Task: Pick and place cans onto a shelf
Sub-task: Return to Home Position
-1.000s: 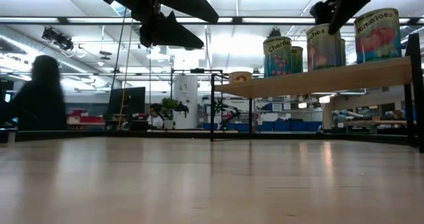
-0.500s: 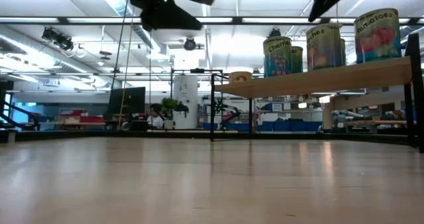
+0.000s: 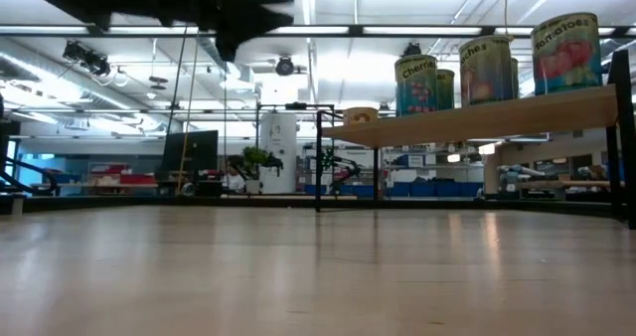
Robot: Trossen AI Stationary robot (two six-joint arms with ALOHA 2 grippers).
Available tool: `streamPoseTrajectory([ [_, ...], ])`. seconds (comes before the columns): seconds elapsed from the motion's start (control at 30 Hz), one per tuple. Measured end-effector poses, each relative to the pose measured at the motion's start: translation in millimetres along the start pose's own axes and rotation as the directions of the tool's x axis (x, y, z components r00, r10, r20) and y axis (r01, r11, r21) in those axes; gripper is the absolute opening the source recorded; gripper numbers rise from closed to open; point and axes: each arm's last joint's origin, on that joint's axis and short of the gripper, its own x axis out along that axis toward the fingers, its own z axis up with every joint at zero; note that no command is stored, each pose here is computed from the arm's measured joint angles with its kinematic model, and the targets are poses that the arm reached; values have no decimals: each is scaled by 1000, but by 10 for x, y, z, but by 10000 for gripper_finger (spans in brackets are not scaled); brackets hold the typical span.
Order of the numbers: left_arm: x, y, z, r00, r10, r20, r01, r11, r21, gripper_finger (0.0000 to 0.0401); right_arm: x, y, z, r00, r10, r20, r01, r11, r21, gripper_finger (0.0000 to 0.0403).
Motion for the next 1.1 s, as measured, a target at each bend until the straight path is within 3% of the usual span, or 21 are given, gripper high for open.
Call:
streamPoseTrajectory([
  [0.2, -174, 397, 243, 999, 33, 23, -34, 996, 83, 76, -12, 231, -77, 989, 85, 124, -88, 996, 26, 172],
  [0.4, -591, 593, 244, 991, 99, 95, -108, 989, 101, 10, -127, 437, -118, 939, 214, 270, -222, 975, -1, 111],
  [0.73, -1085, 671, -149, 987, 79, 140, -80, 997, -4, 14, -74, 676, -504, 875, 347, 336, -346, 936, -65, 12],
  [0.93, -1213, 670, -369, 989, 50, 140, -46, 998, -31, 5, -216, 746, -690, 834, 429, 347, -445, 895, -36, 5],
  [1.1, -1263, 666, -469, 989, 34, 142, -31, 999, -26, 11, -403, 743, -834, 763, 501, 409, -522, 850, -69, 4],
])
